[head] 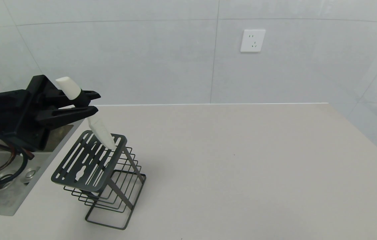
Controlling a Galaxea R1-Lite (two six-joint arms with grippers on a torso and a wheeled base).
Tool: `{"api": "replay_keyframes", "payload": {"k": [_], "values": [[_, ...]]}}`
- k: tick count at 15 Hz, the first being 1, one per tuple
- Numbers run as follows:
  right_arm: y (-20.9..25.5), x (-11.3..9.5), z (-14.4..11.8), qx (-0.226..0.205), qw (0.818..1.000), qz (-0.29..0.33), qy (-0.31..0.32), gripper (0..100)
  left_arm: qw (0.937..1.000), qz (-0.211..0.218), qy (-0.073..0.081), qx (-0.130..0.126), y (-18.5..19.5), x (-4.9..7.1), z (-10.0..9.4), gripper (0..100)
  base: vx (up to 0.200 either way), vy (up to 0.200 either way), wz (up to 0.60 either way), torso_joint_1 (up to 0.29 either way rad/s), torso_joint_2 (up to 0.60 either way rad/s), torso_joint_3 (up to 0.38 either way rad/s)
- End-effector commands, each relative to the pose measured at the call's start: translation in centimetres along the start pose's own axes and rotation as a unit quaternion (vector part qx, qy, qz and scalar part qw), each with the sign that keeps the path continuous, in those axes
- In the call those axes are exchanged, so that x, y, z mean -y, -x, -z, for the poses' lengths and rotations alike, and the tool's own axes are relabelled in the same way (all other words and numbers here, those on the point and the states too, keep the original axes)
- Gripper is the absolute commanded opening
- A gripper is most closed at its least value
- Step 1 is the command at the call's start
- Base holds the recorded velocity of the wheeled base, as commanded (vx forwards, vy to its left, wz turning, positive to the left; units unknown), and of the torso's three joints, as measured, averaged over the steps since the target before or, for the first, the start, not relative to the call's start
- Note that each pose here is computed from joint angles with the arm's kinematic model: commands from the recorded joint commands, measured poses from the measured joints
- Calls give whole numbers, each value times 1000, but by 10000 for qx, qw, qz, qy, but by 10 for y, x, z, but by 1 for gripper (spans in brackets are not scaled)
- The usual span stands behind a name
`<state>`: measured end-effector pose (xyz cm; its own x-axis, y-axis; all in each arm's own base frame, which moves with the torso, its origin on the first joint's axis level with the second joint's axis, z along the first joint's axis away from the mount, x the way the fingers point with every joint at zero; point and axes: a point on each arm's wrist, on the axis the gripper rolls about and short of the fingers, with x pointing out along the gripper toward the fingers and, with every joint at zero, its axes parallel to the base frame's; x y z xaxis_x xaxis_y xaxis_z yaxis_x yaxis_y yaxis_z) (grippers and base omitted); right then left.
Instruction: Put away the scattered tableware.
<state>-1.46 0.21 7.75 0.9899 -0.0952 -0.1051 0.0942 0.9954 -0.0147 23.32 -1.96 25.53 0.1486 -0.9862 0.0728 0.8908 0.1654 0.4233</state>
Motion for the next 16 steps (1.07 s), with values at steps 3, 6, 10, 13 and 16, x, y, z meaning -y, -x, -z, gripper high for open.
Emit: {"api": "replay_keyframes", "payload": {"k": [3,6,10,13,16], "values": [[0,0,0,-18,10000,-5,1,0,9999,-7,99,-17,0,-2,7,0,0,0,0,0,0,0],[0,0,0,-10,10000,-4,1,0,9998,7,205,-31,0,-1,12,0,0,0,0,0,0,0],[0,0,0,-10,10000,-4,1,0,9995,-9,311,-54,-1,-4,23,0,0,0,0,0,0,0],[0,0,0,-10,10000,-4,1,0,9990,-25,431,-77,0,-2,29,0,0,0,0,0,0,0],[0,0,0,-10,10000,-4,1,0,9988,-33,484,-86,0,0,35,0,0,0,0,0,0,0]]}}
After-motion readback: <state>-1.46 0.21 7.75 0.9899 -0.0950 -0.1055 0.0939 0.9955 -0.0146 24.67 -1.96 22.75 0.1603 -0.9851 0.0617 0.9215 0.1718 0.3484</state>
